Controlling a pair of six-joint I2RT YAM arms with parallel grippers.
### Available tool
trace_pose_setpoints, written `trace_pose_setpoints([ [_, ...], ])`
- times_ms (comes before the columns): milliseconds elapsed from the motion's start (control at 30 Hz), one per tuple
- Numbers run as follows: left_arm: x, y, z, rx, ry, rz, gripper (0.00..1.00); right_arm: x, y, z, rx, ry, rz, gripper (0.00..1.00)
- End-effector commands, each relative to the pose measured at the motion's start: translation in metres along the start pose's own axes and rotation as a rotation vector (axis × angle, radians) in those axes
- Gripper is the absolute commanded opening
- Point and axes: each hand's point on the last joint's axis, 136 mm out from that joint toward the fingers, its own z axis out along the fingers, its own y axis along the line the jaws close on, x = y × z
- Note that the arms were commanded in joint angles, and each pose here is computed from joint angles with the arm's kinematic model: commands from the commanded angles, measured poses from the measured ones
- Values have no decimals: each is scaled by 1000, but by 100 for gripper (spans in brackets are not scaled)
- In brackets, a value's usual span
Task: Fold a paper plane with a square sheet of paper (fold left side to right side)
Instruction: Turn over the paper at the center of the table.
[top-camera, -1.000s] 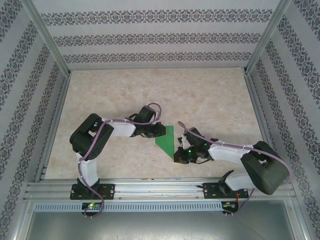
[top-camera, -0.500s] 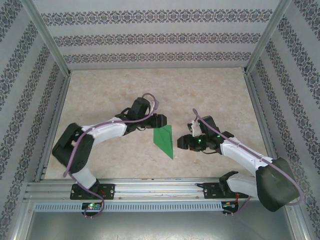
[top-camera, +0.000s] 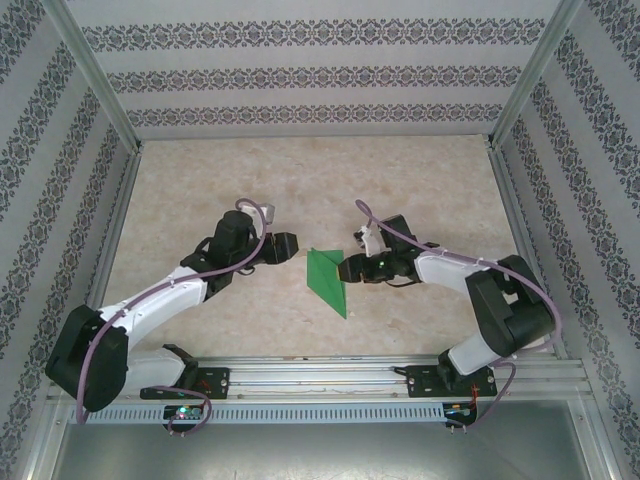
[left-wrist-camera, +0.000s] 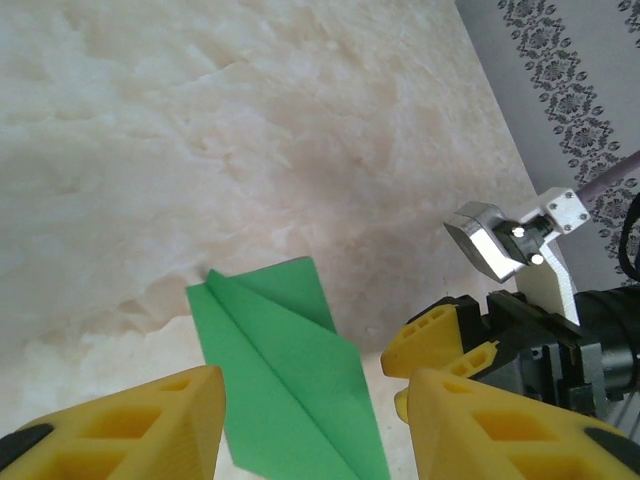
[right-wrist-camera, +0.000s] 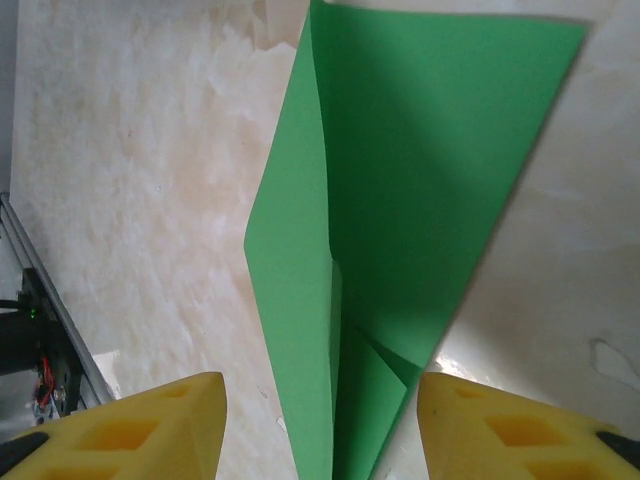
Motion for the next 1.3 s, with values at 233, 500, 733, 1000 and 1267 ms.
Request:
trace_pose_setpoints([
  [233, -15, 4, -16, 73, -79, -59, 53, -8, 8, 16, -51, 7, -54, 16],
  [500, -36, -26, -44, 224, -135, -12, 59, -37, 41, -35, -146, -176, -187, 0],
  [733, -55, -81, -75, 482, -174, 55, 60, -54, 98, -100, -371, -355, -364, 0],
  [1000, -59, -122, -72, 656, -107, 75, 59, -49, 154, -136, -504, -406, -506, 0],
  [1267, -52, -143, -54, 727, -49, 84, 58, -46, 176, -131, -541, -376, -536, 0],
])
